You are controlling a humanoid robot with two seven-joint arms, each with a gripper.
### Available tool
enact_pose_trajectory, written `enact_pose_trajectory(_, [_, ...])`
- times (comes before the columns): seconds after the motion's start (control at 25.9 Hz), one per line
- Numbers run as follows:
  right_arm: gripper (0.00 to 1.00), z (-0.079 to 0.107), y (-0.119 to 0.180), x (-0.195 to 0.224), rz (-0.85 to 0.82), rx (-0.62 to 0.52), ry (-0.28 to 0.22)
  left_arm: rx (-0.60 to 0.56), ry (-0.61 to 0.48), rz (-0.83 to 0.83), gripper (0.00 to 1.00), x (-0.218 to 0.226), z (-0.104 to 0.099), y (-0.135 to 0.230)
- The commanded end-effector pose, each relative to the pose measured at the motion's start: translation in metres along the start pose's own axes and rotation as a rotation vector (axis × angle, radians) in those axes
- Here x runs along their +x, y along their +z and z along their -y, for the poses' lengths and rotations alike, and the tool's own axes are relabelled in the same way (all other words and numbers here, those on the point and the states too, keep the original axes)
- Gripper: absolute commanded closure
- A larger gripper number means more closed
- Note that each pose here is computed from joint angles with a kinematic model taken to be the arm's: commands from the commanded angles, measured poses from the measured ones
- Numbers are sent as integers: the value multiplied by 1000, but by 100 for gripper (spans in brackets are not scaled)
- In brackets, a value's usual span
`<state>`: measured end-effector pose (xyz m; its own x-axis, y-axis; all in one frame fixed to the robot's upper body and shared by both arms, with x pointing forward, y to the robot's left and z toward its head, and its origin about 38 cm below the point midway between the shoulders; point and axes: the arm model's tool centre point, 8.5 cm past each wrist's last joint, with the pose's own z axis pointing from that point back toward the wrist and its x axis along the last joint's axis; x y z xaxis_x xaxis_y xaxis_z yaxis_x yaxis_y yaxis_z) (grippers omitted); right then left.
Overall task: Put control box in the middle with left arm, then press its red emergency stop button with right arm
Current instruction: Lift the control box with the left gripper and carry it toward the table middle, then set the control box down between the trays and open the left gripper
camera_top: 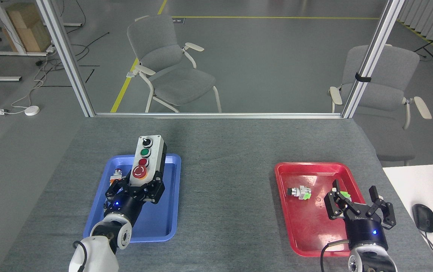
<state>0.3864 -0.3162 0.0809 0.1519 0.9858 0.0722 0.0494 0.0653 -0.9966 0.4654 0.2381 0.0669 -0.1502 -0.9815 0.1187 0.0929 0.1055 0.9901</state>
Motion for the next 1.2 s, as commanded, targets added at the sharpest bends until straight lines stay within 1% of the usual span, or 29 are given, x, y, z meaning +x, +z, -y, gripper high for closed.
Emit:
enact_pose_trajectory(0.0, [1, 0, 0, 0, 1, 0, 0, 59, -2, 59, 100, 14, -8, 24])
enact_pose_trajectory(0.04, [1, 0, 0, 0, 1, 0, 0, 68, -1, 85, 100, 26, -8, 30])
enact_pose_trajectory(0.12, [1, 0, 0, 1, 3, 0, 0, 49, -6, 159, 100, 62, 4, 39])
enact_pose_trajectory(0.19, [1, 0, 0, 1, 1, 0, -1, 19, -20, 209, 100, 86, 16, 42])
enact_pose_trajectory(0.31, [1, 0, 0, 1, 1, 0, -1, -47, -21, 259, 100, 125, 41, 45])
enact_pose_trajectory(0.35, [1, 0, 0, 1, 1, 1, -3, -64, -30, 265, 100, 135, 47, 44])
enact_pose_trajectory(0.46, [1, -1, 1, 3, 3, 1, -6, -81, -67, 289, 100, 160, 51, 40])
enact_pose_trajectory(0.54, [1, -1, 0, 4, 2, 0, -9, -96, -88, 309, 100, 169, 54, 36])
enact_pose_trajectory(0.7, [1, -1, 0, 4, -5, -1, -16, -150, -146, 357, 100, 187, 71, 31])
enact_pose_trajectory(0.77, [1, 0, -1, 4, -3, -2, -16, -180, -151, 367, 100, 196, 81, 30])
enact_pose_trajectory(0.93, [1, 1, -1, 3, -3, -4, -13, -225, -151, 378, 100, 214, 93, 24])
enact_pose_trajectory(1.04, [1, 0, -1, 3, -2, -3, -13, -256, -182, 383, 100, 214, 100, 19])
enact_pose_trajectory(1.16, [1, 0, 0, 4, 1, -1, -14, -273, -203, 374, 100, 212, 103, 13])
